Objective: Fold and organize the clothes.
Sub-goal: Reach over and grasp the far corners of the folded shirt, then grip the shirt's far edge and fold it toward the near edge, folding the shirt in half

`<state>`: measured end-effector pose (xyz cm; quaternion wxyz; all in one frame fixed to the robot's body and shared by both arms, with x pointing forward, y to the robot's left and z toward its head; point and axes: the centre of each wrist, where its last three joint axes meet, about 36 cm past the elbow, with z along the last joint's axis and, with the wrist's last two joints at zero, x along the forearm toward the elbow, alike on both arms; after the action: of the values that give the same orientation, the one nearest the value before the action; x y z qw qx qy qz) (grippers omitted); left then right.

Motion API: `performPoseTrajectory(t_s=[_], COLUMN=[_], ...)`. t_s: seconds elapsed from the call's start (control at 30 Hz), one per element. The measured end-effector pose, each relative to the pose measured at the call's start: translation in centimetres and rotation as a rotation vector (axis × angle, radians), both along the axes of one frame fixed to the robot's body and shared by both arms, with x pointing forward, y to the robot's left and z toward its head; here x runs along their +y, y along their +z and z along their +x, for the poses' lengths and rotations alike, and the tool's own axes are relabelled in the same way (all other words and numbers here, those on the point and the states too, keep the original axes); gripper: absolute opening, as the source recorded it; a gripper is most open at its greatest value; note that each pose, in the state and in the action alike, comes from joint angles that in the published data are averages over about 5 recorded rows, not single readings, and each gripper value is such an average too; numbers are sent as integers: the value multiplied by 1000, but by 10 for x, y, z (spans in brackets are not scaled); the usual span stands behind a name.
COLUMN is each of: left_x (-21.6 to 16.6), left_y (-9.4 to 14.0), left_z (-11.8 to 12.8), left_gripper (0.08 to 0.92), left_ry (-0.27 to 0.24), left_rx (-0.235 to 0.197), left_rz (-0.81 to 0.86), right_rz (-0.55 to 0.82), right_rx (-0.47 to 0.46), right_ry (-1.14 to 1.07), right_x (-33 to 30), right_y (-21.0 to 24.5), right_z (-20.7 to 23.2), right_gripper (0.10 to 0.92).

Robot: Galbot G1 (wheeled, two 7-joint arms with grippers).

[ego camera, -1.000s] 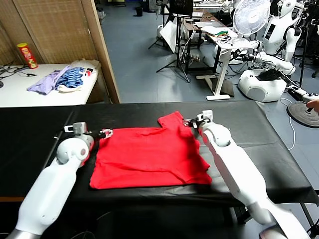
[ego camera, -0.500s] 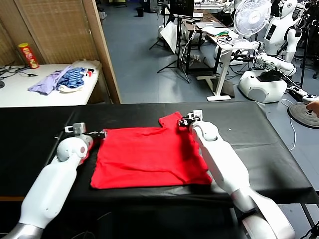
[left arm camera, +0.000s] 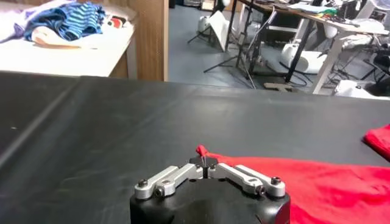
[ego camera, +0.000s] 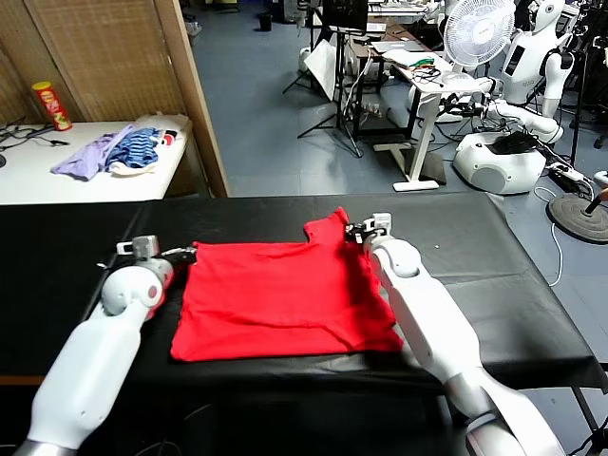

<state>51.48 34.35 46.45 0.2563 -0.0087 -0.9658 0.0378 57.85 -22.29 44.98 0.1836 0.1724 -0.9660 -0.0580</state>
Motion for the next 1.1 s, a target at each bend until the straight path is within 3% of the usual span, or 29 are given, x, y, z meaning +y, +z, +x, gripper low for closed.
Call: performPoseTrajectory(t_s=[0.53, 0.9, 1.1], left_x=[-3, -16, -23], left_y=[4, 17, 19], left_z=[-70, -115, -142], left_gripper=[126, 126, 126], left_ry=[43, 15, 4], left_rx=[48, 19, 26], left_rz=[93, 116, 128], right_rz=[-85, -134, -183], right_rx=[86, 132, 174], right_ry=[6, 31, 31], right_x=[-36, -37, -33], right_y=[7, 14, 15], right_z=[-94, -138, -155], right_gripper=[122, 122, 122])
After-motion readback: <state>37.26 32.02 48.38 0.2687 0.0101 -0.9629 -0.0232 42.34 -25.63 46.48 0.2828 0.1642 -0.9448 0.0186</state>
